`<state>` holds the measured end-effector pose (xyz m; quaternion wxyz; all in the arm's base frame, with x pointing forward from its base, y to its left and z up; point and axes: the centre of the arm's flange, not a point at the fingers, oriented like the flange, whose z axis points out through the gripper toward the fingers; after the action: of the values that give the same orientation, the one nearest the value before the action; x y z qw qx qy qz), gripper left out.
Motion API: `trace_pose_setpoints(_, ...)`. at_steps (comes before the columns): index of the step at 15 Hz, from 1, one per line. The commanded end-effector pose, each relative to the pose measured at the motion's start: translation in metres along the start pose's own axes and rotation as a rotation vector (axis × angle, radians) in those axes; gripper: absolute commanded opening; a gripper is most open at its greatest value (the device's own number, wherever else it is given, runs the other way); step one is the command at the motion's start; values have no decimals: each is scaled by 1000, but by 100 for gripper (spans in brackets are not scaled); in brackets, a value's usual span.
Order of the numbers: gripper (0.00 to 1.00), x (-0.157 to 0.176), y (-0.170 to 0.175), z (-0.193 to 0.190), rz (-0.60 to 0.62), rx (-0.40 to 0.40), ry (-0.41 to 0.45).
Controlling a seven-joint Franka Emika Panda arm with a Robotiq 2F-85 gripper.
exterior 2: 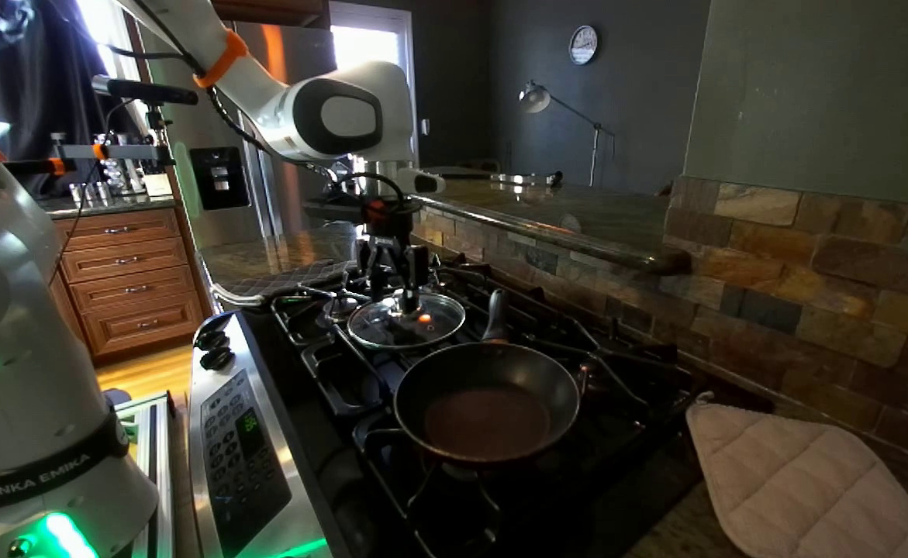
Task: Move the pan downwards and put the lid on it
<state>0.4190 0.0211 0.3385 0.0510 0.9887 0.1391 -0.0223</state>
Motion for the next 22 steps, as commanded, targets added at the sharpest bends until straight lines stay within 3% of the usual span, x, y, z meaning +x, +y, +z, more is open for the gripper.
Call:
trace_pose_setpoints(1,100,3,-3,0,-7,-13,8)
trace_pose_setpoints(11,98,11,-4,0,-11,-21,57)
trace_pose_setpoints(12,90,12,-5,0,-13,-20,56)
trace_pose_setpoints(13,73,12,-5,1,-15,-18,55)
trace_pose_setpoints(15,62,13,-5,3,-15,-19,52)
trace_pose_setpoints(20,23,13,-5,6,-17,-22,48)
trace_pose_setpoints(22,14,14,-4,5,-18,-23,50)
